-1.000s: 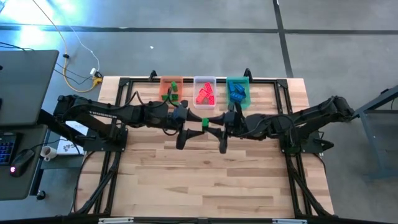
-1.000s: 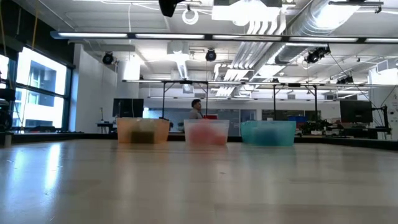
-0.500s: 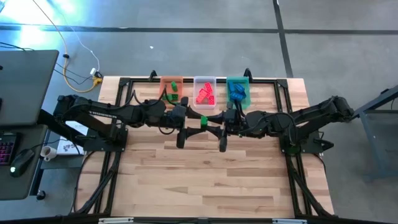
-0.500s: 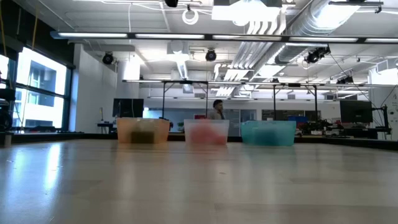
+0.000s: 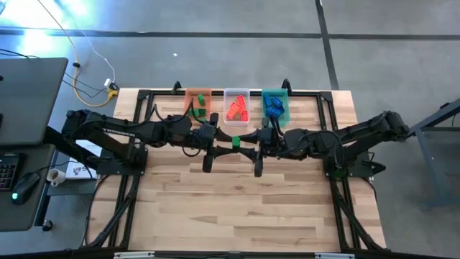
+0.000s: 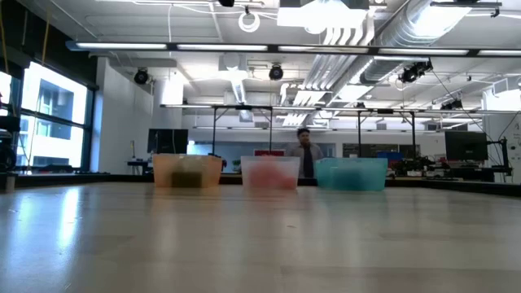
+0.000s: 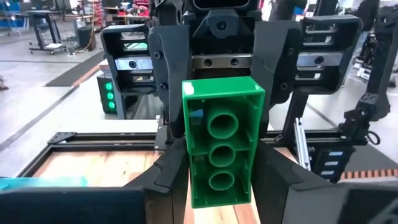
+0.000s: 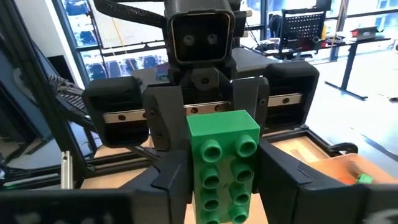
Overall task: Sort & place blocks by color
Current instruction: Put the green game piece into the orange bin
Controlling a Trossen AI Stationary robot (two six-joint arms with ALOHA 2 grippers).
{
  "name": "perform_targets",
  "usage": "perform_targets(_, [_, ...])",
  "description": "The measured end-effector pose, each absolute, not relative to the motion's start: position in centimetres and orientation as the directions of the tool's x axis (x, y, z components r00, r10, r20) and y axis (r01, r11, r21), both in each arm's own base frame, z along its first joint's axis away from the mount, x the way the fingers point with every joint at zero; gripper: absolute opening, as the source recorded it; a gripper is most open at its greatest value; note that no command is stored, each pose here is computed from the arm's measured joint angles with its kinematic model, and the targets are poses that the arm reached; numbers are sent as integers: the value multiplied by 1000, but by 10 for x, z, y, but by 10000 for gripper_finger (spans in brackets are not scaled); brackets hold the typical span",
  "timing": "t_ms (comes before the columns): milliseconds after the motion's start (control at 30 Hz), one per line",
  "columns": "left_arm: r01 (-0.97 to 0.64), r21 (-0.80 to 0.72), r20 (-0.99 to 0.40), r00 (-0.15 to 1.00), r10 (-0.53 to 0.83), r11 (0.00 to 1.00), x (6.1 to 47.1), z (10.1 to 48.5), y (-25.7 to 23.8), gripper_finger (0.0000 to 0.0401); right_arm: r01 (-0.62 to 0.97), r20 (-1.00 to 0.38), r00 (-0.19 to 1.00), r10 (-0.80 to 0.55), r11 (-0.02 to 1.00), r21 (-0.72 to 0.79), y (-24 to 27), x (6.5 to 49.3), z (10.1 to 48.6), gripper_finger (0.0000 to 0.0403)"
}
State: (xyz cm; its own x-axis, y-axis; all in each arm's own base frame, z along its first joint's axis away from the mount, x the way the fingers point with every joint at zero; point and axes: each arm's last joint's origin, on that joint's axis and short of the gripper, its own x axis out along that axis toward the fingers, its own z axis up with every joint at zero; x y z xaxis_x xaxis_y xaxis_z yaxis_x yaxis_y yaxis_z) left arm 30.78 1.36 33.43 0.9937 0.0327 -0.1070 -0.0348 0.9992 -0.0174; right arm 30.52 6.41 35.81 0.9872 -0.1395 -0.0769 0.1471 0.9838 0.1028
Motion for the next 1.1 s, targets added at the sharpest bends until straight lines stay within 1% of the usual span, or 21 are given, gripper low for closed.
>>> perform_targets(167, [-33,17,-149,988,35,999,307,330,14,108,163,-82,984,-156,982,94,64,305,357,188])
perform_targets(267, [-72,48,-171,982,79,996,307,328,15,108,196,-81,979,-189,977,87,63,305,357,220])
perform_targets(400, [-124,77,-231,963,138,989,300,326,20,108,234,-75,971,-228,969,84,61,303,359,244])
perform_targets(567, [-230,93,-288,925,247,969,280,332,40,108,230,-50,973,-226,968,104,60,297,366,249])
perform_targets(733, [-359,105,-375,849,372,927,259,331,73,108,229,-36,973,-226,967,112,59,294,371,249])
perform_targets(867, [-463,117,-470,754,459,879,241,322,105,108,228,-41,974,-225,968,109,59,293,370,250])
perform_targets(1033, [-553,113,-585,635,505,825,221,307,144,108,227,-38,974,-224,967,116,59,293,371,250])
perform_targets(1100, [-588,124,-626,578,523,799,214,299,160,108,228,-39,974,-224,963,141,59,293,371,250])
